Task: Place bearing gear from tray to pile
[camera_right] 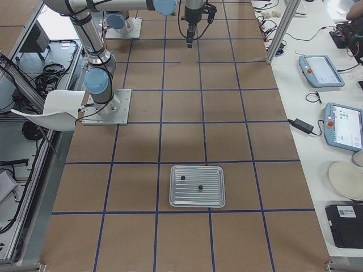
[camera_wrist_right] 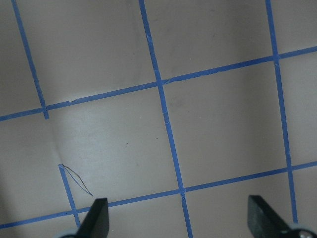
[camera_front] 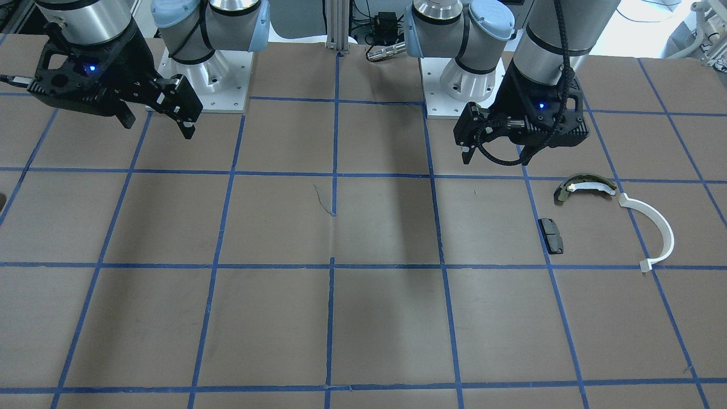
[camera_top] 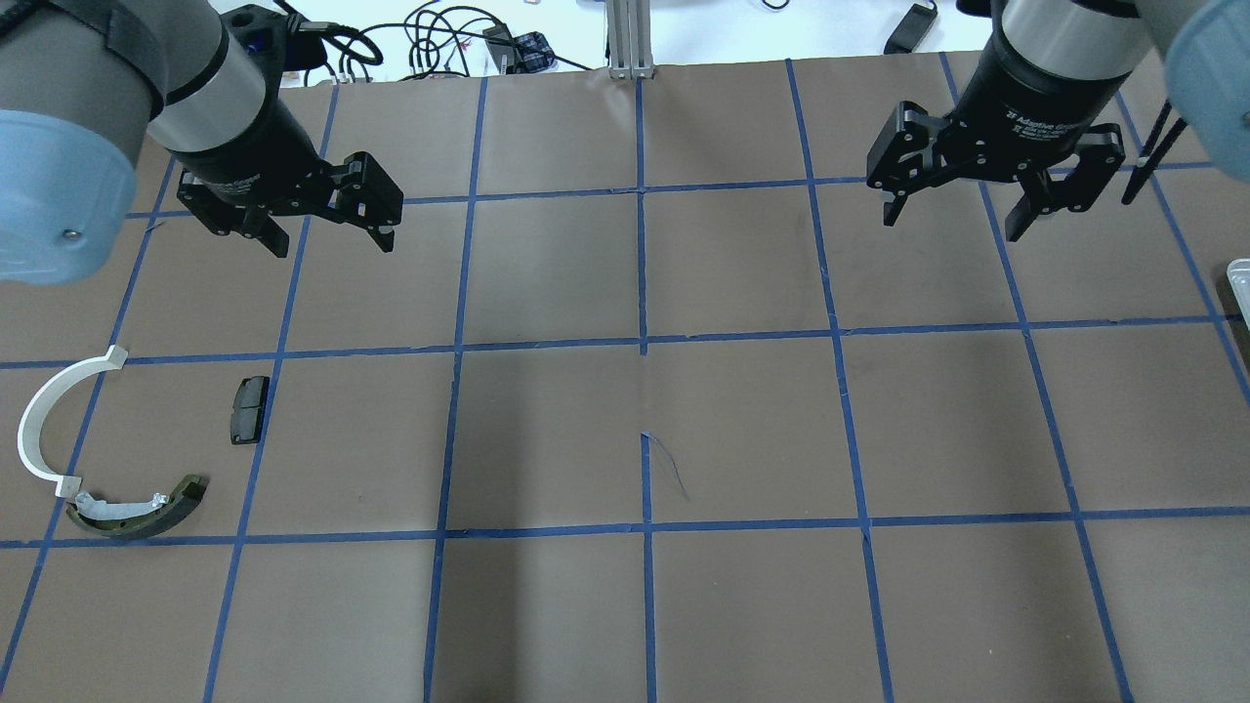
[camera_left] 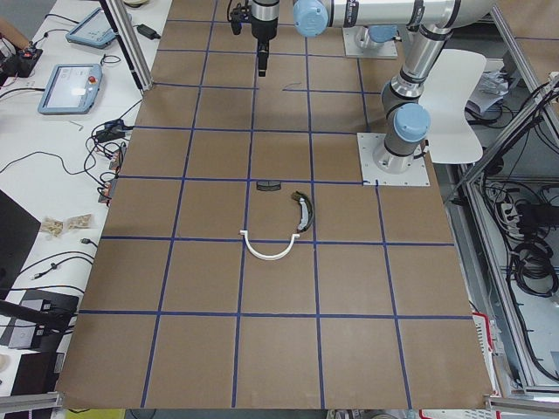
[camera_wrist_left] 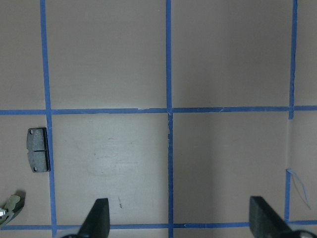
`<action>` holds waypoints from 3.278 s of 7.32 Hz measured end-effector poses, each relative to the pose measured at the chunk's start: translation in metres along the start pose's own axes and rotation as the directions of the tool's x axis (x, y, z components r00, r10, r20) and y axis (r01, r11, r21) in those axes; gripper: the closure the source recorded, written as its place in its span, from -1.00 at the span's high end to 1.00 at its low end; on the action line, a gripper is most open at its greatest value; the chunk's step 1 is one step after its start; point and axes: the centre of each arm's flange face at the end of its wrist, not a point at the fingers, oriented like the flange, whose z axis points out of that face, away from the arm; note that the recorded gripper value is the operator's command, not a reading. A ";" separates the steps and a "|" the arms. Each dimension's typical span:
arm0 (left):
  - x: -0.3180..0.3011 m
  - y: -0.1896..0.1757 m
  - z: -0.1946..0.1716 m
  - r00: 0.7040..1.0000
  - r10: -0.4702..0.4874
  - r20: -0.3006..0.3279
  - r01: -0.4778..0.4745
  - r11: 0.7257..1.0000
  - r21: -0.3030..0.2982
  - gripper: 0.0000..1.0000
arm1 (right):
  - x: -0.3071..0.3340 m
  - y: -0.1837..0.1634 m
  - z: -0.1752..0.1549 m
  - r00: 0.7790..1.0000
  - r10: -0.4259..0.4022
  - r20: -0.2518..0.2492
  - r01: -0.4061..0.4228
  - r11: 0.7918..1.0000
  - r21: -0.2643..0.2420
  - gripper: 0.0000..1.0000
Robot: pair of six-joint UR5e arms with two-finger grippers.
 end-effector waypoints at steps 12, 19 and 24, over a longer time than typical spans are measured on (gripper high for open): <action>0.000 0.000 -0.001 1.000 0.001 0.000 -0.001 1.000 0.001 1.00 | 0.000 0.000 0.002 1.000 0.007 -0.002 -0.007 1.000 -0.001 1.00; 0.000 -0.001 0.000 1.000 0.001 -0.001 -0.001 1.000 0.009 1.00 | 0.165 -0.058 0.017 0.989 0.151 -0.008 -0.151 0.988 -0.031 1.00; 0.000 -0.003 -0.002 1.000 0.002 0.000 -0.002 1.000 0.015 1.00 | 0.395 -0.110 0.102 0.995 0.100 -0.006 -0.100 0.992 -0.071 1.00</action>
